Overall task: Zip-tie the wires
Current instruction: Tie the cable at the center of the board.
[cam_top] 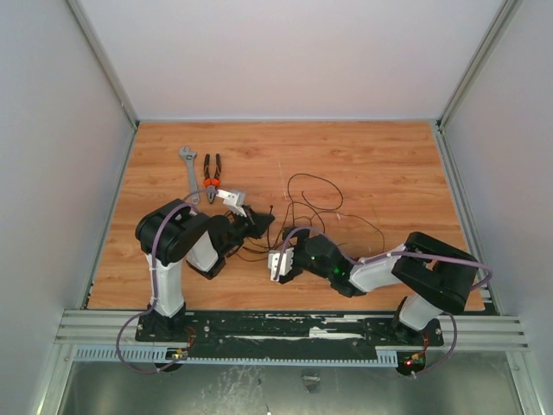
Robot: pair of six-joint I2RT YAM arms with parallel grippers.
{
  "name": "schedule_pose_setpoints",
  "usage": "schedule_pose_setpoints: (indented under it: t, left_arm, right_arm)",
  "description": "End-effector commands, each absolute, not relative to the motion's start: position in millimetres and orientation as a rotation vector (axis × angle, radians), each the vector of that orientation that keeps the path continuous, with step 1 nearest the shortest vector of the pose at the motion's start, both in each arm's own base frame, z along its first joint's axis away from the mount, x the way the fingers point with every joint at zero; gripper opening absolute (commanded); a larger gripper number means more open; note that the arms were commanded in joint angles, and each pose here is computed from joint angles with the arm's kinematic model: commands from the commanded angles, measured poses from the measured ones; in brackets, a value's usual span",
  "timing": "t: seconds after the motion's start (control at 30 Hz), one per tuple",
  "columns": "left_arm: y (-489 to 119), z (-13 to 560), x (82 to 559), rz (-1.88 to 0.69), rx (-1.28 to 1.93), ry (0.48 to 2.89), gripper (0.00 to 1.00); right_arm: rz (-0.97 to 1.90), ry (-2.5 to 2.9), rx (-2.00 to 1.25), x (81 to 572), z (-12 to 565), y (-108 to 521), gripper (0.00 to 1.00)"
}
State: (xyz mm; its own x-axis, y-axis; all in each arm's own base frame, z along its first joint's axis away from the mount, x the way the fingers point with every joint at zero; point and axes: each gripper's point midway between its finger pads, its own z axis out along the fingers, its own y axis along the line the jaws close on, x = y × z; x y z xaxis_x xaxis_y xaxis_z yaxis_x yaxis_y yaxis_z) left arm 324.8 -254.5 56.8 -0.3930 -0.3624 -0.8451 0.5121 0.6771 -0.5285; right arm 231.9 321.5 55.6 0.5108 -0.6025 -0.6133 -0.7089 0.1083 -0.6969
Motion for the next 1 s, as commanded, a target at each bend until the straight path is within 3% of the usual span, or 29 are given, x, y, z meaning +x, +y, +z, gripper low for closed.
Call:
schedule_pose_setpoints:
  t: [0.0,0.47,0.97]
  left_arm:
    - [-253.6,90.4,329.5,-0.971,0.123,1.586,0.0]
    - [-258.5,92.9,331.7,-0.98,0.15,1.586,0.0]
    - [-266.0,88.1,336.1,-0.996,0.174,1.635,0.0]
  right_arm:
    - [0.156,1.124,-1.601,227.4,54.5,336.1,0.99]
    - [0.126,1.157,-1.625,278.0,48.7,340.4,0.99]
    - [0.012,1.105,-1.702,259.2,45.5,314.9,0.99]
